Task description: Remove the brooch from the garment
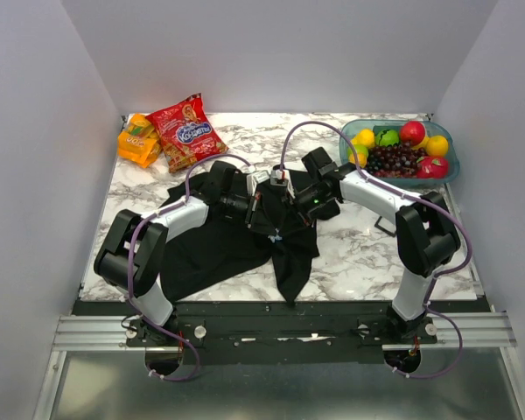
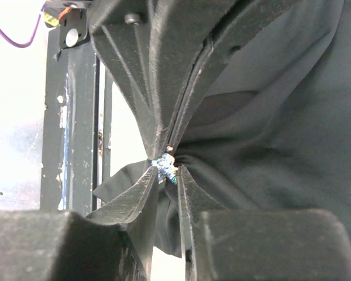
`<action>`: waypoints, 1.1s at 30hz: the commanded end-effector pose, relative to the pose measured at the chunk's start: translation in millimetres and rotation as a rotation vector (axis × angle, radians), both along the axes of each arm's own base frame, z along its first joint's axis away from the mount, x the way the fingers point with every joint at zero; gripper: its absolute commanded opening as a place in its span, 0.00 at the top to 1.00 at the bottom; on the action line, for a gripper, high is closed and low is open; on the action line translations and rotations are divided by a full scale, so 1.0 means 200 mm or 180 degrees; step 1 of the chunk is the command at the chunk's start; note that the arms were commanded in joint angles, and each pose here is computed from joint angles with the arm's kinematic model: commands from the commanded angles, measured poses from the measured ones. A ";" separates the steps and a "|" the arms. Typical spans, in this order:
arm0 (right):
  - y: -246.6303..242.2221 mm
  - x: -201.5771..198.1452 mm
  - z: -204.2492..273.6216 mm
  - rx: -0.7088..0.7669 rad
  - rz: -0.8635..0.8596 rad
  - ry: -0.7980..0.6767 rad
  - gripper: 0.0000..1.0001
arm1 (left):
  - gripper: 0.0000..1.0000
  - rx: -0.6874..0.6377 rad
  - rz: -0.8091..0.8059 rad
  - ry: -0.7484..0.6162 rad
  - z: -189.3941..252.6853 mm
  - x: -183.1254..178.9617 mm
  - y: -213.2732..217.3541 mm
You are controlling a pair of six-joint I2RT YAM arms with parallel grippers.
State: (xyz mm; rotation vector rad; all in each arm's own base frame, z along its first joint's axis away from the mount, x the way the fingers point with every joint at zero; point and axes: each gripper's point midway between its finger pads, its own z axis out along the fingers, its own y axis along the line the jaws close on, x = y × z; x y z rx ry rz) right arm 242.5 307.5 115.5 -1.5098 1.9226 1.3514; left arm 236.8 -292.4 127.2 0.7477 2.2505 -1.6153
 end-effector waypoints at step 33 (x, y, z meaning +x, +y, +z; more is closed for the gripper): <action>-0.07 -0.13 0.06 0.0280 0.0454 -0.3346 1.00 | 0.54 -0.0233 0.0248 -0.0107 0.10 0.10 0.08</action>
